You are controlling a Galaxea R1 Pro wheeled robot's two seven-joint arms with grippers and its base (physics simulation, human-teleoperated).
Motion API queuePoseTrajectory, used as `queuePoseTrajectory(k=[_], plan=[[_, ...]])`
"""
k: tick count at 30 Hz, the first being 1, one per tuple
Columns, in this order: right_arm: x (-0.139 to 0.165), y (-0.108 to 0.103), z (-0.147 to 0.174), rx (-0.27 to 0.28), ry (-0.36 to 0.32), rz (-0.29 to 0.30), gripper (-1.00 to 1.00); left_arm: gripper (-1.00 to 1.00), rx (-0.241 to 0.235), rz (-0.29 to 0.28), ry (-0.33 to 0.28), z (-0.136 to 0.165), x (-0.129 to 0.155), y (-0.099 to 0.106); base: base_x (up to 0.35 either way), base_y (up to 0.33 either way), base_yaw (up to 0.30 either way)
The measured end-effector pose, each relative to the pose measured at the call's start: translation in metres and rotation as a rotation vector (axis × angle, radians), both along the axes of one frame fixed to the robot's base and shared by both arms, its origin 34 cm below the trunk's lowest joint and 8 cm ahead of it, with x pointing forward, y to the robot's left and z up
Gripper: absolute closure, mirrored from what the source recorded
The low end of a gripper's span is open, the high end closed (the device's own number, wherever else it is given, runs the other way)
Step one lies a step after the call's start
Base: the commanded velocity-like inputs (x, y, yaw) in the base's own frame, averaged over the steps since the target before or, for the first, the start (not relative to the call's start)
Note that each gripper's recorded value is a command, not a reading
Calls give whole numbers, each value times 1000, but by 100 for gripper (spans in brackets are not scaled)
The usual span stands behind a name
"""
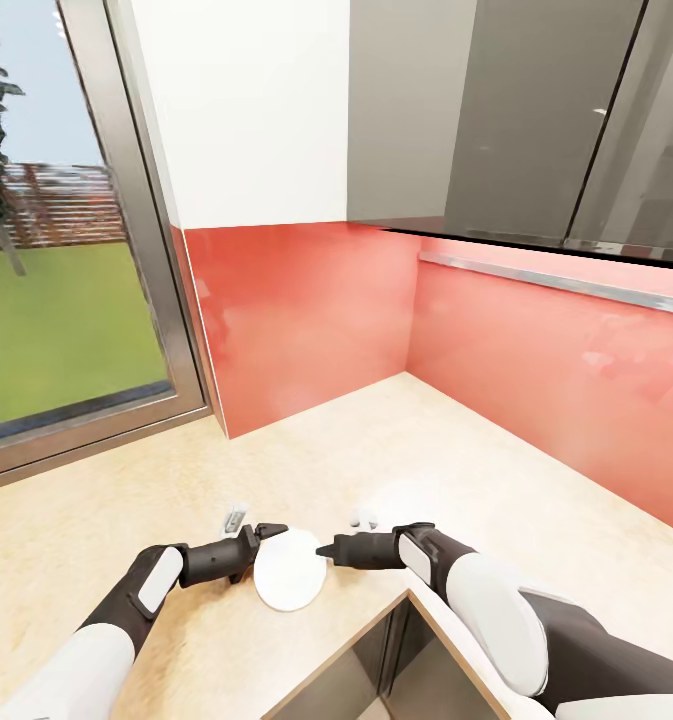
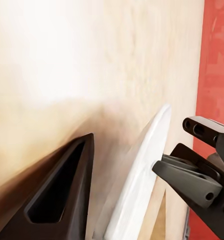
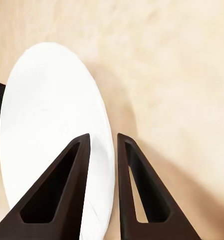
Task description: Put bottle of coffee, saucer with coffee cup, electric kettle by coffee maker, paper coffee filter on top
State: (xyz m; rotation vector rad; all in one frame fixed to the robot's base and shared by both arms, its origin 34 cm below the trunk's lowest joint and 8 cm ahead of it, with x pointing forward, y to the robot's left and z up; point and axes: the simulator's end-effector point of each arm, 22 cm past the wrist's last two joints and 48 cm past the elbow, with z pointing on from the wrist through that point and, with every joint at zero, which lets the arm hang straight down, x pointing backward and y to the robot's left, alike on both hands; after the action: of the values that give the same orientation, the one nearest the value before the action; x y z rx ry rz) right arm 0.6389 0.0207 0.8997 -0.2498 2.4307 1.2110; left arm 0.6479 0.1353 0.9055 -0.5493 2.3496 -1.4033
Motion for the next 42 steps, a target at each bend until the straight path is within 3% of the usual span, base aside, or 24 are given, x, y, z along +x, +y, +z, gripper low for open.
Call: queuePoseTrajectory(k=[10,12,19,25,30,36,42], plan=[[1,-1,0,-5,-1,1,100,-100,-26,12,19,0,-1,4,0,0,0],[1,-1,0,-5,-1,0,100,-100,52,3,-25,1,6,21,0,0,0],[23,-8,14,-16,-68,-16,100,-100,105,30,-53,7,14,59,0,0,0],[66,-23,52,-24,-200,-61,100,-100,143,55,-62,8,18,90,0,0,0],[104,-37,100,-17,-340,-99,100,-100,148,35,-152,36,30,87,0,0,0],[114,-42,117,-14,-387,-108,100,-100,82,10,-178,33,11,72,0,0,0],[133,-53,149,-19,-475,-136,100,-100,75,-9,-188,33,7,66,-56,-8,0]])
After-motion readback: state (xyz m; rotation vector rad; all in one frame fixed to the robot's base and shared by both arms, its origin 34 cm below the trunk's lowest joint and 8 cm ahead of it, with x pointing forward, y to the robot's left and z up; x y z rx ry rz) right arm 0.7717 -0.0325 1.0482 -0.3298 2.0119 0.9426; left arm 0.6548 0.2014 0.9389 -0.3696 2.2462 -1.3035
